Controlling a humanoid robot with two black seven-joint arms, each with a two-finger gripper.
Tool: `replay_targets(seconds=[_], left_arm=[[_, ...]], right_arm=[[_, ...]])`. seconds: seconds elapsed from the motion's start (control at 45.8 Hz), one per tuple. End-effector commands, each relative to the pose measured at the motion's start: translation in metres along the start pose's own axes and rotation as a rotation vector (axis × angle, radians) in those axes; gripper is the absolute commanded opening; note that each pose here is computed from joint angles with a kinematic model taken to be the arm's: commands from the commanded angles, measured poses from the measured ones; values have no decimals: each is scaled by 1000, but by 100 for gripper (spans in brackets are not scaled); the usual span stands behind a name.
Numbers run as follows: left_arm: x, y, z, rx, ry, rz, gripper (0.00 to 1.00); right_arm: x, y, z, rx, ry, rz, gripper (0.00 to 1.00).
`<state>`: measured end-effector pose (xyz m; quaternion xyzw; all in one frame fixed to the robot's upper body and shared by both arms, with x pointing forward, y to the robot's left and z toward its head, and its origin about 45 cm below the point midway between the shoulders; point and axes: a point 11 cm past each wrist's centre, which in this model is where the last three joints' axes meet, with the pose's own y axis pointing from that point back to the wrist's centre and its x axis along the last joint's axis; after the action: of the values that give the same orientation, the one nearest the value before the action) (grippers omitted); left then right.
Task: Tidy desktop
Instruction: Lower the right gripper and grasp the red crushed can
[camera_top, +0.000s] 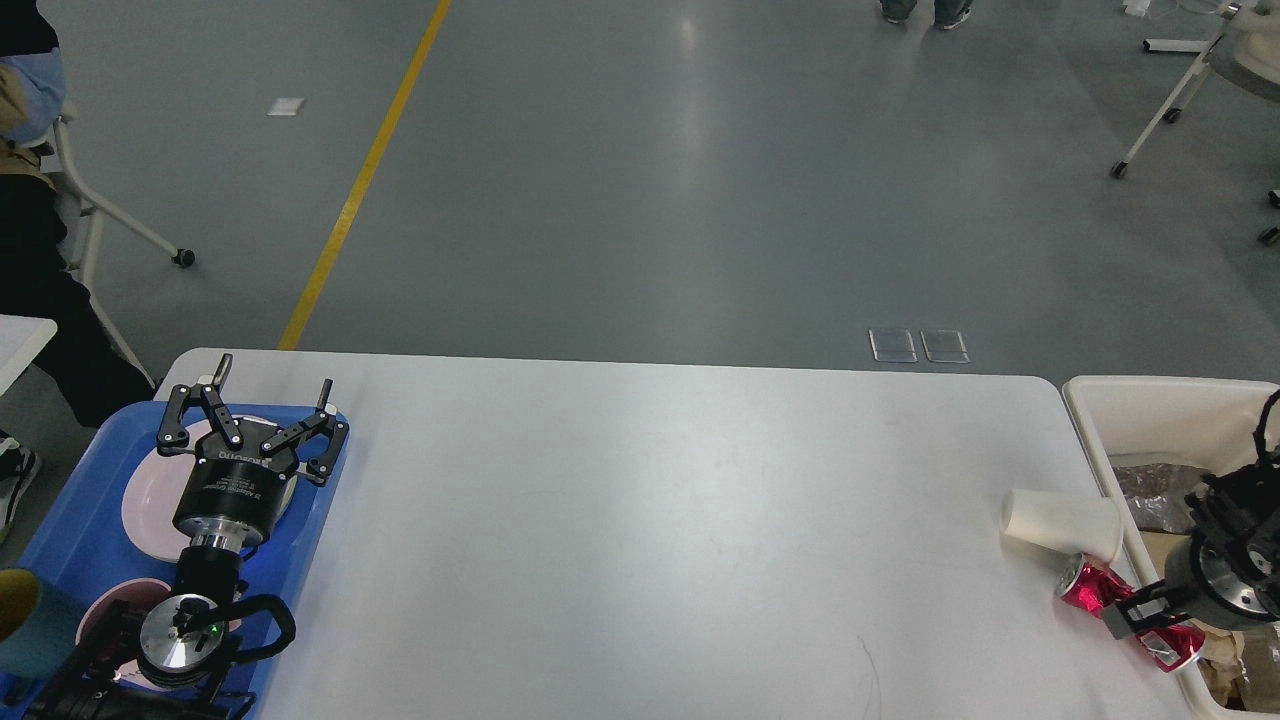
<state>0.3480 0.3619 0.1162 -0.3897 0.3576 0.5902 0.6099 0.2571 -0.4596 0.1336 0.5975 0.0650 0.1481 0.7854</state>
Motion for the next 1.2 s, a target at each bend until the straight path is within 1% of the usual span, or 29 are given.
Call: replay_targets(seconds=[0.0, 0.066, 0.131, 0.328, 0.568, 0.765, 0.874, 0.94, 0.983, 1.136, 1.18], left_arm=[[0, 0, 0, 0, 0, 0, 96], [0, 0, 0, 1, -1, 0, 96], [0, 0, 0, 1, -1, 0, 96], [0, 0, 0, 0, 0, 0, 96], [0, 0, 0, 0, 0, 0, 96], [0, 0, 0, 0, 0, 0, 96], [0, 0, 0, 0, 0, 0, 96], [0, 0, 0, 1, -1, 0, 96], [0, 0, 0, 1, -1, 0, 96], [0, 0, 0, 0, 0, 0, 96], [0, 0, 0, -1, -1, 0, 96]], right_arm=[[-2, -23, 18, -74, 34, 4, 79], [-2, -40, 16, -95, 54, 5, 79], [-3, -48, 17, -108, 52, 7, 79], [-2, -53, 13, -106, 50, 12, 79], [-18, -68, -3, -82, 54, -25, 79], [-10, -77, -6, -95, 16, 11, 79], [-7, -79, -8, -93, 17, 18, 77], [-8, -79, -9, -94, 17, 17, 71], [-7, -79, -9, -92, 15, 18, 64], [-11, -81, -11, -86, 7, 12, 31], [-11, -80, -11, -86, -10, 13, 18]])
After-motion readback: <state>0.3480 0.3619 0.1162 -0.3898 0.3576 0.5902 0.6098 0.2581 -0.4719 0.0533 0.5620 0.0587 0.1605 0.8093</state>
